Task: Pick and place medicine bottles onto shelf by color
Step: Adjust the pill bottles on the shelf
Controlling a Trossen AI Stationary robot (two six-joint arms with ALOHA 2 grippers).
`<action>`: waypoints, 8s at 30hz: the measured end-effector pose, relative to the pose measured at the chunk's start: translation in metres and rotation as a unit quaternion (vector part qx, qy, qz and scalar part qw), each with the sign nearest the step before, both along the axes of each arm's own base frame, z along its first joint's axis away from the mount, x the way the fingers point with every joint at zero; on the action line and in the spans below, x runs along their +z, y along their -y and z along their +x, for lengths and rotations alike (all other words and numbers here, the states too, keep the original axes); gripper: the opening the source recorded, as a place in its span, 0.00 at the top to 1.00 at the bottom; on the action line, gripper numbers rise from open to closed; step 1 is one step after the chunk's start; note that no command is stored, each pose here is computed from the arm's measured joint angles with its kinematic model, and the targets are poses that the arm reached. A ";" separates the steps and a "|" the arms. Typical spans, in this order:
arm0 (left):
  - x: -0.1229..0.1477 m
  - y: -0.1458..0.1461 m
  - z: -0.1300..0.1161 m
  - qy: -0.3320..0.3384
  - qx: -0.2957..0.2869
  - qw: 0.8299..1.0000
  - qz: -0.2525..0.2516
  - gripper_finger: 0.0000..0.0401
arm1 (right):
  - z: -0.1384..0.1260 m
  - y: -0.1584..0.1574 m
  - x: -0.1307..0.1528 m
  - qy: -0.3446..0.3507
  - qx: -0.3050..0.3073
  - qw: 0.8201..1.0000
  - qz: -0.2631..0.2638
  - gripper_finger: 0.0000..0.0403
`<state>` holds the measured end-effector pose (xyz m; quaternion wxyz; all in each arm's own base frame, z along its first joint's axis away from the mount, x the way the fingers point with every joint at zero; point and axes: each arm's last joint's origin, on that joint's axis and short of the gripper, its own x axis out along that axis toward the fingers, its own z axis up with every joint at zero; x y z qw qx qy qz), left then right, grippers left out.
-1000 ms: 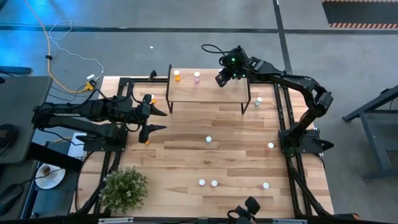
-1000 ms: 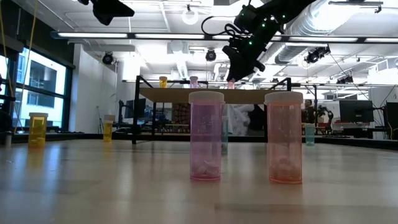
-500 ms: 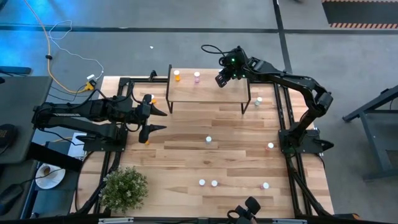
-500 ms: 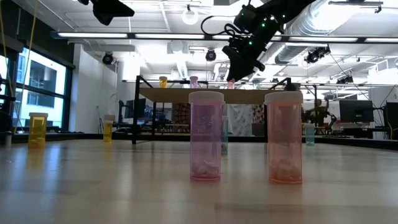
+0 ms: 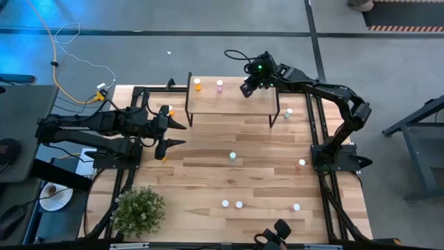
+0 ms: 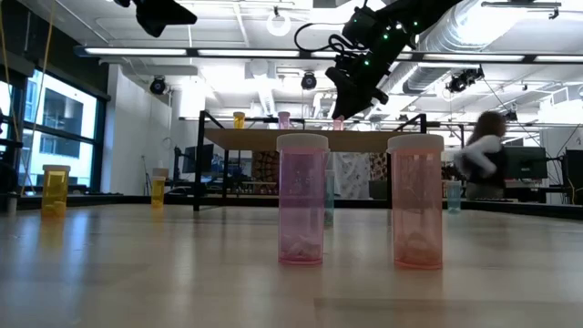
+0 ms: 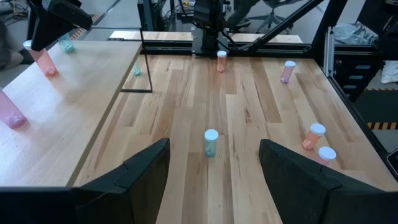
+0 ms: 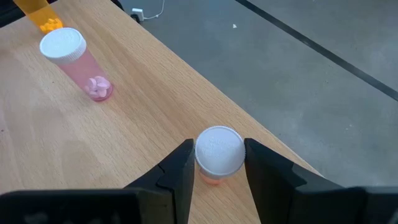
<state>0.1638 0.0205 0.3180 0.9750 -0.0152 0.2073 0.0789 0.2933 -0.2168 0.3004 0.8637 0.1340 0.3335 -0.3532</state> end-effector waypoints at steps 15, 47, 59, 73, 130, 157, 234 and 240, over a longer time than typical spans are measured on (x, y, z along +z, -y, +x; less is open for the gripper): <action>0.000 0.000 0.000 0.000 0.000 1.000 0.000 0.41 | 0.000 0.000 0.000 0.002 -0.003 1.000 0.002 0.69; 0.000 0.000 0.000 0.001 0.000 1.000 0.000 0.41 | 0.000 0.001 0.000 0.013 -0.013 1.000 0.015 0.55; 0.000 0.000 0.000 0.001 0.000 1.000 0.000 0.41 | -0.001 0.001 0.000 -0.001 -0.030 1.000 -0.005 0.55; 0.000 0.000 0.000 0.002 0.000 1.000 0.000 0.41 | 0.002 0.003 0.005 0.022 -0.029 0.999 -0.025 0.50; 0.000 -0.001 0.000 -0.002 0.016 1.000 0.023 0.41 | 0.042 -0.018 0.047 0.099 0.214 0.964 -0.126 0.50; 0.000 -0.001 0.000 -0.002 0.017 1.000 0.022 0.41 | 0.079 -0.004 -0.008 0.053 0.200 0.971 -0.123 0.50; 0.000 -0.001 0.000 -0.002 0.017 1.000 0.022 0.41 | 0.082 0.008 -0.025 0.029 0.145 0.981 -0.124 0.70; 0.000 -0.001 0.000 -0.002 0.017 1.000 0.022 0.41 | 0.082 0.008 -0.025 0.029 0.145 0.981 -0.124 0.70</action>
